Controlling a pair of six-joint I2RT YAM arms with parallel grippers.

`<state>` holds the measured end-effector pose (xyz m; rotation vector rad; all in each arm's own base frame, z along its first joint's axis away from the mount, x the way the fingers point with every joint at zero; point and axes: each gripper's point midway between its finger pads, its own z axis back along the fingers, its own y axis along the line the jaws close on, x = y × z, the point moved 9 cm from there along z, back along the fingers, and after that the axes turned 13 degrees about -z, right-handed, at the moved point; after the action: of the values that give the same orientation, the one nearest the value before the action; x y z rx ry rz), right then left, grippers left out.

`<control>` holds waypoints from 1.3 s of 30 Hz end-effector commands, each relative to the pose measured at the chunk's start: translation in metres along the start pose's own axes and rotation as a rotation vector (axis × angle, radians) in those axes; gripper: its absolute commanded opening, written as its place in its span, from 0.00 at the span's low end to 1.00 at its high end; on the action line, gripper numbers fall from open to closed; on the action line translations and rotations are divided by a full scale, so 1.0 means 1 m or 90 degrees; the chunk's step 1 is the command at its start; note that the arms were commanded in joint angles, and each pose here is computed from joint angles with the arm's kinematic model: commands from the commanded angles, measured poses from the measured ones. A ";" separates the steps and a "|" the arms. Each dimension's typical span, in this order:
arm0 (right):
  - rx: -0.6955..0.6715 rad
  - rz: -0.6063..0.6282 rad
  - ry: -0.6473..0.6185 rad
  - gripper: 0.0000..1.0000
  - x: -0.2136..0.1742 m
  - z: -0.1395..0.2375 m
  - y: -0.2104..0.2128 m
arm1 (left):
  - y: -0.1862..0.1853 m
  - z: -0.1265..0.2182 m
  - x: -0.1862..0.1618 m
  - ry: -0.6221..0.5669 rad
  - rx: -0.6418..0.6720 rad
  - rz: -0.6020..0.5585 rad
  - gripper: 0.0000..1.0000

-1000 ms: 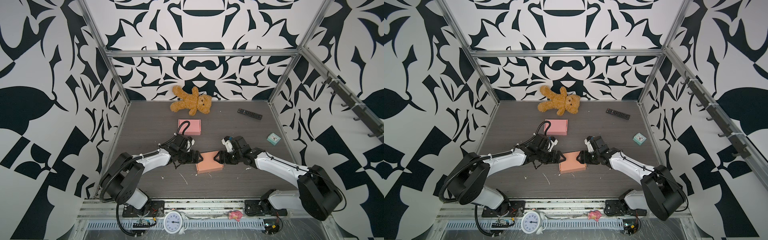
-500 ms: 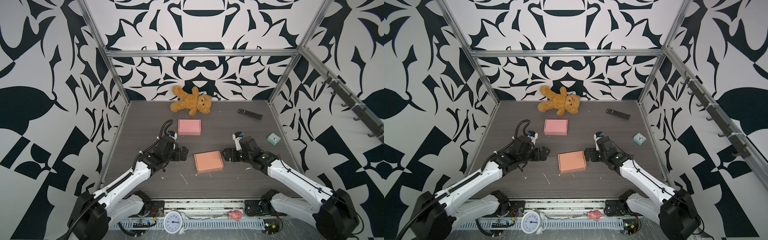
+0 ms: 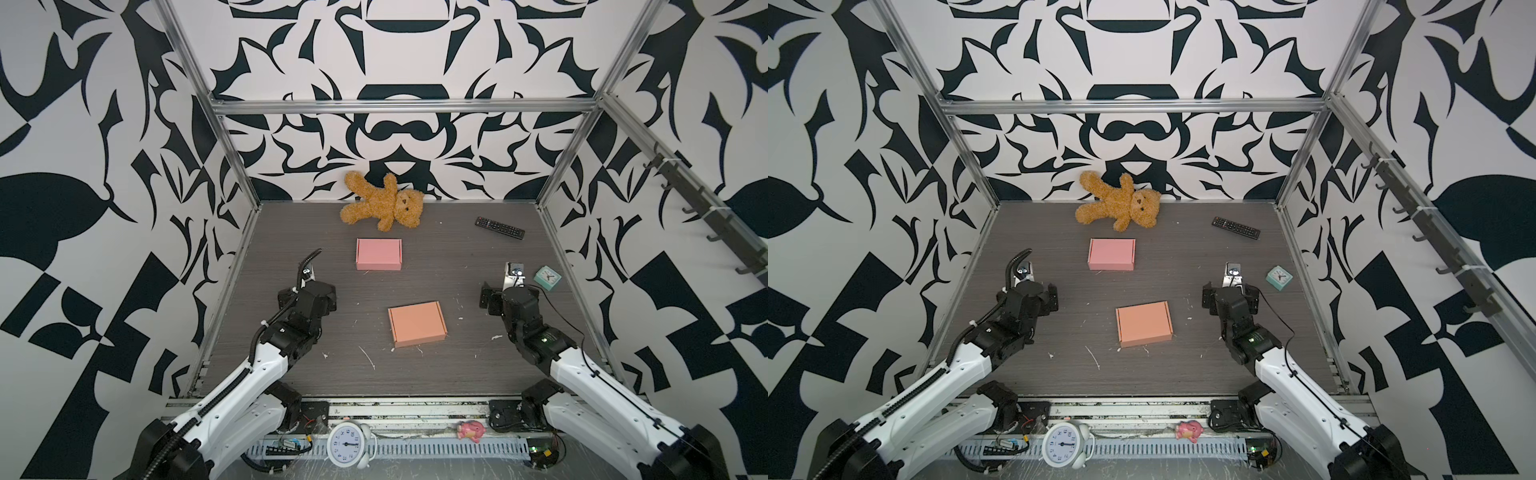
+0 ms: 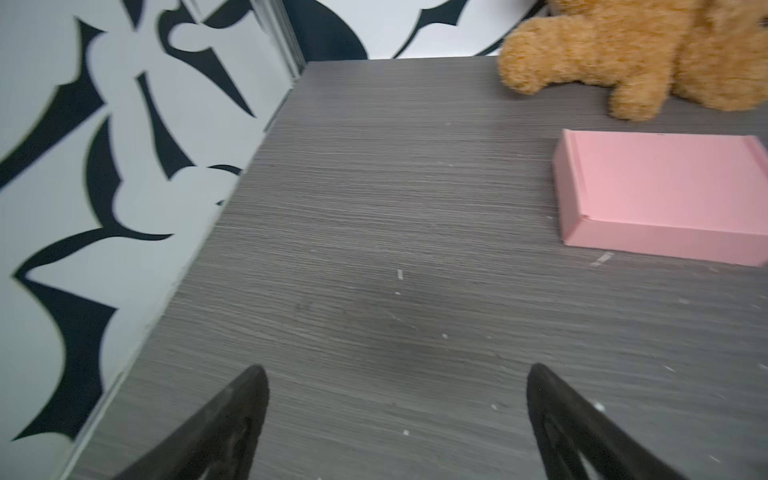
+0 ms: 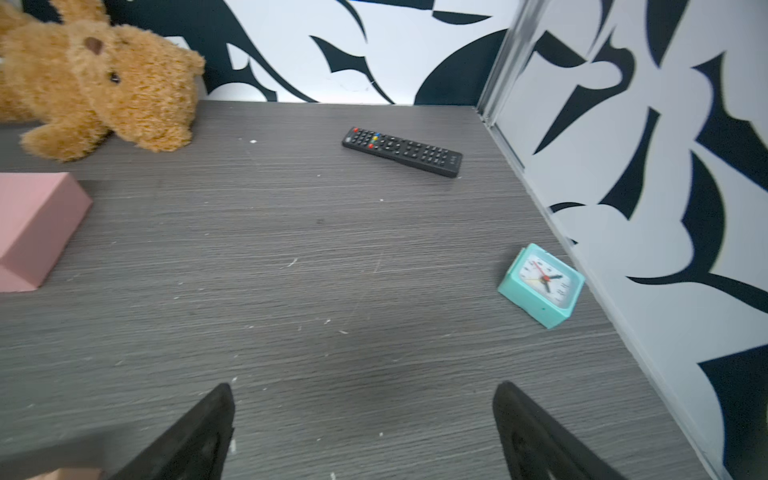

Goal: Fold the paper box

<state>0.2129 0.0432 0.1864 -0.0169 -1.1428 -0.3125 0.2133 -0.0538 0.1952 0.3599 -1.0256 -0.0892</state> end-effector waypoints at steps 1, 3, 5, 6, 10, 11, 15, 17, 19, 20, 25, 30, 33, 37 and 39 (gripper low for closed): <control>-0.017 -0.016 -0.080 0.99 0.010 -0.005 -0.013 | 0.015 -0.011 0.004 -0.044 0.076 0.021 0.99; -0.017 -0.017 -0.086 0.99 0.002 -0.011 -0.020 | 0.015 -0.018 0.000 -0.066 0.086 0.017 0.99; -0.025 -0.016 -0.087 0.99 -0.003 -0.019 -0.026 | 0.013 -0.024 -0.006 -0.091 0.089 -0.005 0.99; -0.033 -0.018 -0.080 0.99 -0.005 -0.024 -0.030 | 0.012 -0.027 -0.007 -0.107 0.088 -0.008 0.99; -0.029 -0.065 -0.073 0.99 -0.009 -0.040 -0.041 | 0.008 -0.042 -0.012 -0.151 0.048 0.002 0.99; -0.028 -0.073 -0.084 0.99 -0.010 -0.043 -0.042 | 0.007 -0.047 -0.015 -0.155 0.049 0.001 0.99; -0.039 -0.073 -0.108 0.99 -0.012 -0.054 -0.044 | 0.002 -0.065 -0.014 -0.183 0.068 -0.017 0.99; -0.033 -0.075 -0.121 0.99 -0.013 -0.060 -0.043 | -0.002 -0.076 -0.013 -0.178 0.058 -0.031 0.99; -0.029 -0.067 -0.123 0.99 -0.013 -0.065 -0.042 | -0.004 -0.083 -0.010 -0.178 0.058 -0.038 0.99; -0.023 -0.060 -0.120 0.99 -0.012 -0.068 -0.040 | -0.004 -0.087 -0.010 -0.181 0.050 -0.025 0.99; -0.020 -0.049 -0.116 0.99 -0.013 -0.084 -0.038 | -0.007 -0.102 -0.015 -0.190 0.027 -0.020 0.99; -0.014 -0.045 -0.100 0.99 -0.025 -0.098 -0.038 | -0.004 -0.110 -0.018 -0.161 -0.038 -0.002 0.99; -0.008 -0.040 -0.103 0.99 -0.027 -0.103 -0.037 | -0.006 -0.116 -0.027 -0.167 -0.053 -0.008 0.99; -0.024 -0.037 -0.085 0.99 -0.026 -0.108 -0.036 | -0.006 -0.119 -0.023 -0.130 -0.064 -0.001 0.99; -0.030 -0.035 -0.071 0.99 -0.024 -0.111 -0.036 | -0.006 -0.119 -0.024 -0.151 -0.054 -0.004 0.99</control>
<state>0.2820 -0.0035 0.0989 -0.0462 -1.2004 -0.3814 0.2952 -0.0222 0.1085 0.2995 -1.1944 -0.1894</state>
